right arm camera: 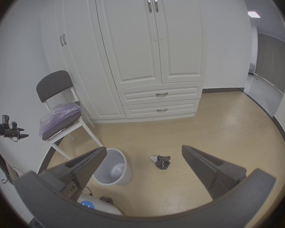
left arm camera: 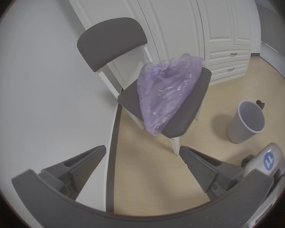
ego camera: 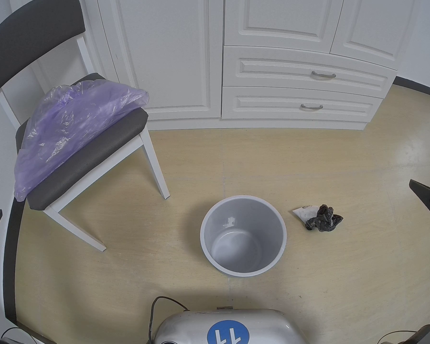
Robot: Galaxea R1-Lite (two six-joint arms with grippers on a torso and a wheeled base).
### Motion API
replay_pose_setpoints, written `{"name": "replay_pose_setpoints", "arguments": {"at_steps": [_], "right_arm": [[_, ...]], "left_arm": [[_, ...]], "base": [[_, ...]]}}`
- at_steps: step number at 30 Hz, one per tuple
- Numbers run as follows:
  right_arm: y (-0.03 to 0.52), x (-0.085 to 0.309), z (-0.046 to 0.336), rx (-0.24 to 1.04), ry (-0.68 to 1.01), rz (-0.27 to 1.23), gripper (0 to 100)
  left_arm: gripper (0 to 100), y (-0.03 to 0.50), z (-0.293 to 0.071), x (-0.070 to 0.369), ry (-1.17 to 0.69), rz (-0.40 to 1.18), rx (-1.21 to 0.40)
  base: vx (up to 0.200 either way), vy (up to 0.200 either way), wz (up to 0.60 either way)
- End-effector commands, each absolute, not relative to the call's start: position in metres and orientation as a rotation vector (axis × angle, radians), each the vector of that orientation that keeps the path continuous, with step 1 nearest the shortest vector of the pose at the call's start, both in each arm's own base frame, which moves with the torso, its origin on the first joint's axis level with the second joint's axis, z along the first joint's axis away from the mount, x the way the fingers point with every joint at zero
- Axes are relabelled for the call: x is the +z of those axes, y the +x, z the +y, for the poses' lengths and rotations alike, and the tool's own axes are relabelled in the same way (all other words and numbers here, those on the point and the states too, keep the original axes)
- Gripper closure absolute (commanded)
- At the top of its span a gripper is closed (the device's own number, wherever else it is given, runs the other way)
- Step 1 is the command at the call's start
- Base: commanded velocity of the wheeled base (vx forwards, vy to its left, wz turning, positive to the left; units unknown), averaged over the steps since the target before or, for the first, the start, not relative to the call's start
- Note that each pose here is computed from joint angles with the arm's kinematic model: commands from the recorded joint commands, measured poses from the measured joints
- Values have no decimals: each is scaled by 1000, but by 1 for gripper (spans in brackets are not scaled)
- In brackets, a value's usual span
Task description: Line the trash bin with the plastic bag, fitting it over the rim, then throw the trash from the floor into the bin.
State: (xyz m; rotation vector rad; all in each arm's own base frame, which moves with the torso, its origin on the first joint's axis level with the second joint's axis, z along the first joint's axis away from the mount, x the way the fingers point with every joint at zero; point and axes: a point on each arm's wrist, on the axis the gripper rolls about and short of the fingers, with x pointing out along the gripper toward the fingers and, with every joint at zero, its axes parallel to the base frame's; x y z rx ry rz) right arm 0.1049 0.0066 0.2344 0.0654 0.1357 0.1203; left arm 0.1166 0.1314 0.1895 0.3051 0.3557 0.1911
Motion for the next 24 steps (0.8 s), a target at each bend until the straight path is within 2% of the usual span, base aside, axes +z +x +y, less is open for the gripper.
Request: {"name": "replay_pose_setpoints", "arguments": {"at_steps": [1, 13, 24], "right_arm": [[107, 232, 7, 121, 66, 150, 0], [110, 231, 7, 122, 69, 161, 0], [109, 234, 6, 115, 88, 149, 0]], "left_arm": [[0, 134, 158, 142, 226, 424, 167], [0, 161, 152, 144, 156, 371, 90], [0, 175, 173, 153, 145, 333, 138]], "base": [[0, 0, 0], [0, 0, 0], [0, 0, 0]]}}
